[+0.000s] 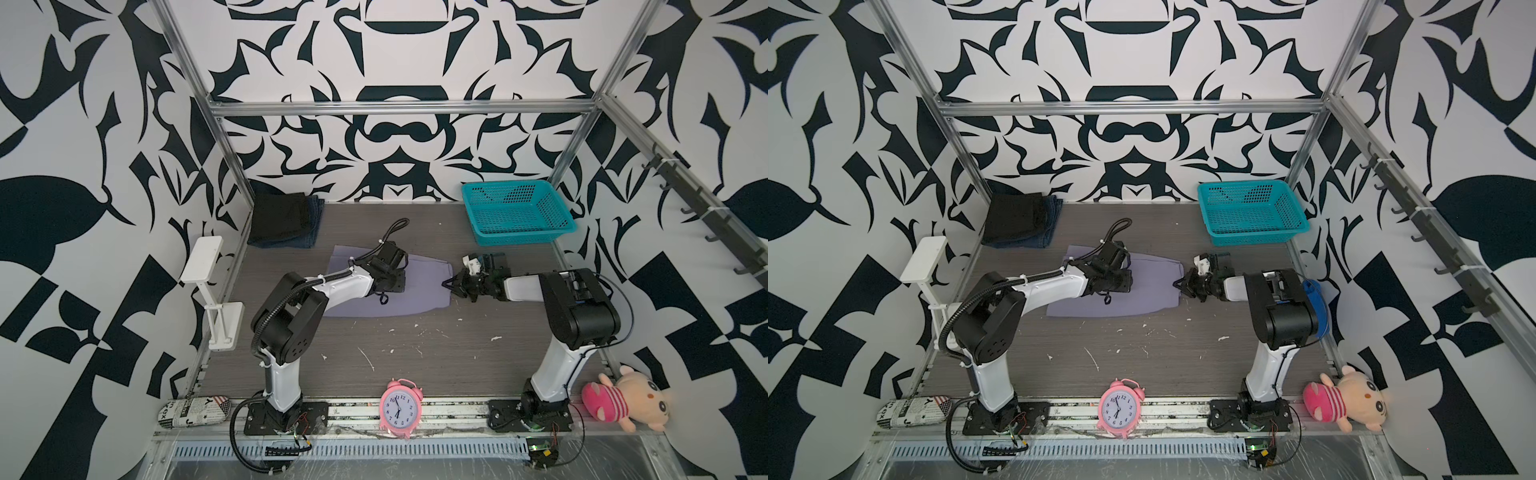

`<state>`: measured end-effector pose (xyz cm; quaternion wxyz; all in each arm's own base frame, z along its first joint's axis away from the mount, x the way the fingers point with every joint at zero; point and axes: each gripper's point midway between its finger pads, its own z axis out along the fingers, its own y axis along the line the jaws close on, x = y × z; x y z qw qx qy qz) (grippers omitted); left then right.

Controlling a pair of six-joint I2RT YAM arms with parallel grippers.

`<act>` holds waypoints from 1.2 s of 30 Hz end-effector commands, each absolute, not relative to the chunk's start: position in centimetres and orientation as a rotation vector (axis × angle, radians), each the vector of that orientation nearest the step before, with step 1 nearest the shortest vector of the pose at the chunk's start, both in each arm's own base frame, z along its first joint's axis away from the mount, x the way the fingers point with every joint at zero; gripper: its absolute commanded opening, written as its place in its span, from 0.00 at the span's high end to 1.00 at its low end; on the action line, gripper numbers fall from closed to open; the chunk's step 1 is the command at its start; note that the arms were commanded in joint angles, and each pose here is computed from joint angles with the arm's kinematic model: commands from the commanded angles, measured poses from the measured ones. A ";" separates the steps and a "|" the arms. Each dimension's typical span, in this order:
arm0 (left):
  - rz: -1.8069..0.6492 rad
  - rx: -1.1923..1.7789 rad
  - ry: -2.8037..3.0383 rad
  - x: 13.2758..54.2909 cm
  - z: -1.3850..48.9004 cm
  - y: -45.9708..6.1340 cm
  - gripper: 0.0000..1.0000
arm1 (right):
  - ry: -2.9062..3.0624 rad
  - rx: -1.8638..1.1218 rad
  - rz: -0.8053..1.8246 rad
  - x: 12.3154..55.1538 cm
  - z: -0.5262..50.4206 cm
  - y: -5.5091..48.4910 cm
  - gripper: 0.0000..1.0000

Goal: Fold and stack skirts
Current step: Fold the skirt at the center of the table.

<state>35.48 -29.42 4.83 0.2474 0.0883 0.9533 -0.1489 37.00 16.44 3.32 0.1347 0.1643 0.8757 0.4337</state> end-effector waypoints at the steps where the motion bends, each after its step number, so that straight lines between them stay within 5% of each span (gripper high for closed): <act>1: -0.368 0.200 2.613 35.4 3.4 -28.9 0.58 | 2.524 0.454 1.202 37.6 5.4 16.0 1.00; 11: -0.346 0.174 2.616 35.1 1.3 -28.6 0.63 | 2.585 0.373 0.851 36.4 12.6 14.7 1.00; 23: -0.411 0.137 2.537 35.6 2.0 -29.3 0.64 | 2.515 0.198 0.910 38.1 19.8 24.5 1.00; 36: -0.365 0.065 2.322 35.0 12.9 -24.1 0.56 | 2.499 0.148 0.818 38.9 21.1 24.0 1.00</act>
